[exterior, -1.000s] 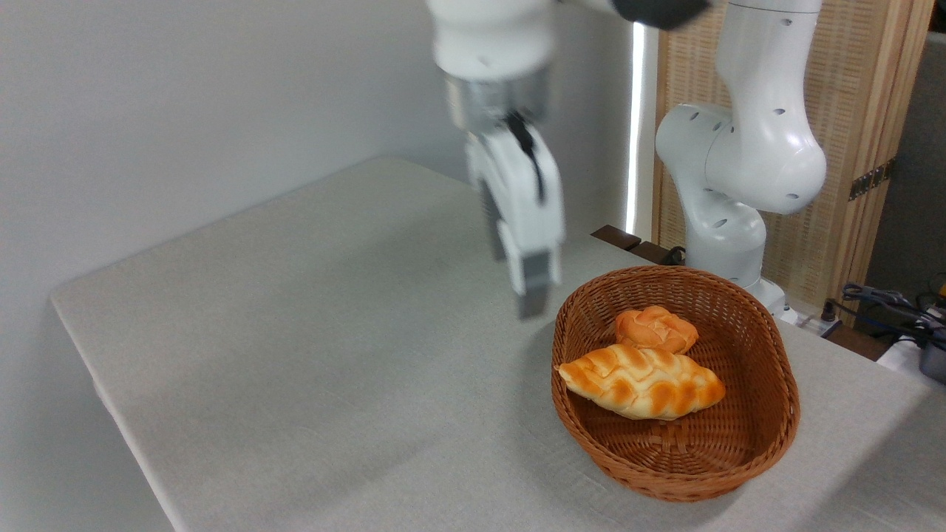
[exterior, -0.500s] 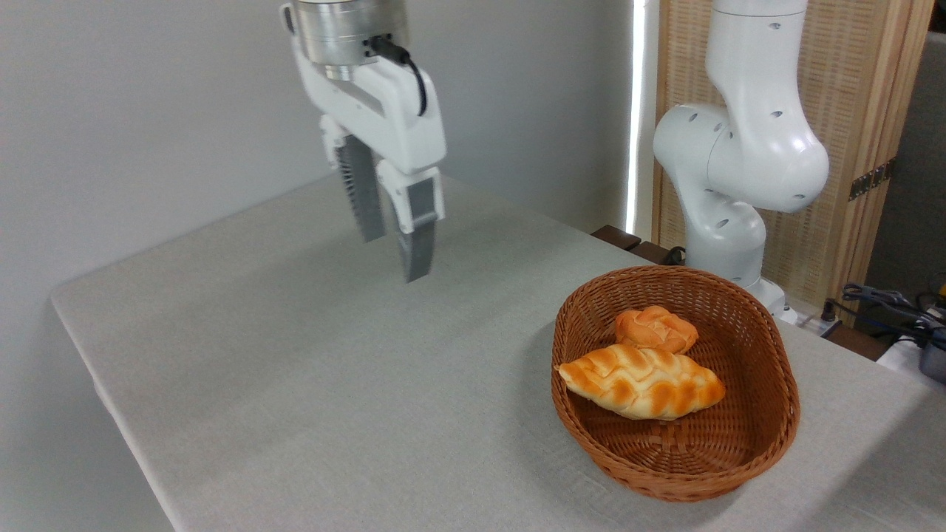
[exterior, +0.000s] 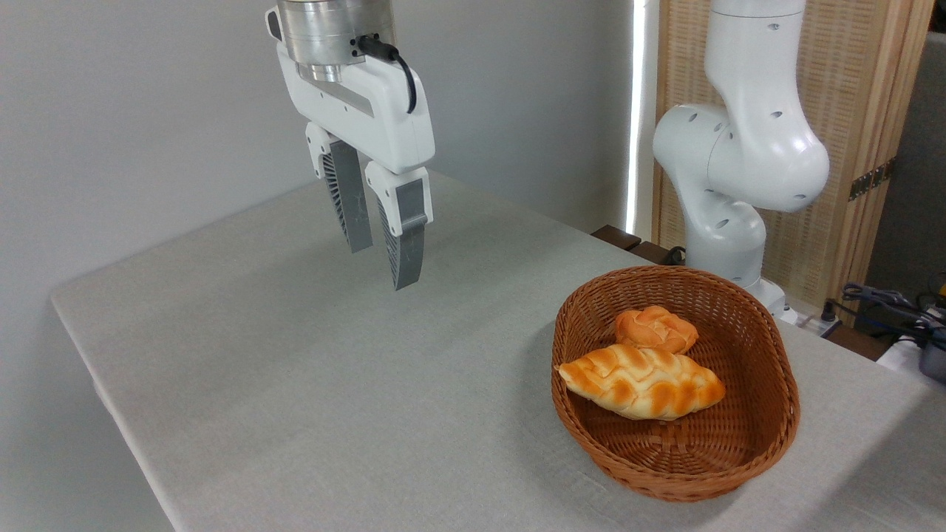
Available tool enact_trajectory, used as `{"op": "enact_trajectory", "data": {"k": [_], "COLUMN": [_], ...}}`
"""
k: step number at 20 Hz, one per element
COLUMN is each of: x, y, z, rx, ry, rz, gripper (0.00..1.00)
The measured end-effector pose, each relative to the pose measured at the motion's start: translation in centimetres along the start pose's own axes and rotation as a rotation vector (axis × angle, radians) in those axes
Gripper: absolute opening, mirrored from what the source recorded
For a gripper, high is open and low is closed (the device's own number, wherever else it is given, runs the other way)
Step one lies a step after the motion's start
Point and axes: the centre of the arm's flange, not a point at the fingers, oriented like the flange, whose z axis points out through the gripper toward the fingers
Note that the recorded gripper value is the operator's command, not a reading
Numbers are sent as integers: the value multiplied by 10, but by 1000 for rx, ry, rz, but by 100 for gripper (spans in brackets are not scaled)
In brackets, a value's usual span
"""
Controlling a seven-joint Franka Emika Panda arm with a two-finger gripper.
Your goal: Put bread into the basket
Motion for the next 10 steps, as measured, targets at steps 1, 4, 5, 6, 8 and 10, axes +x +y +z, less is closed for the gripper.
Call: {"op": "enact_trajectory", "data": {"k": [1, 4, 5, 6, 8, 10], "x": [2, 5, 5, 6, 6, 9], "y": [2, 5, 5, 5, 6, 8], "z": [1, 1, 1, 1, 1, 1], "rx": [0, 2, 2, 2, 2, 2], "ry": [-3, -5, -5, -5, -5, -5], "rz": [5, 6, 6, 6, 8, 12], "gripper": [100, 100, 100, 100, 100, 100]}}
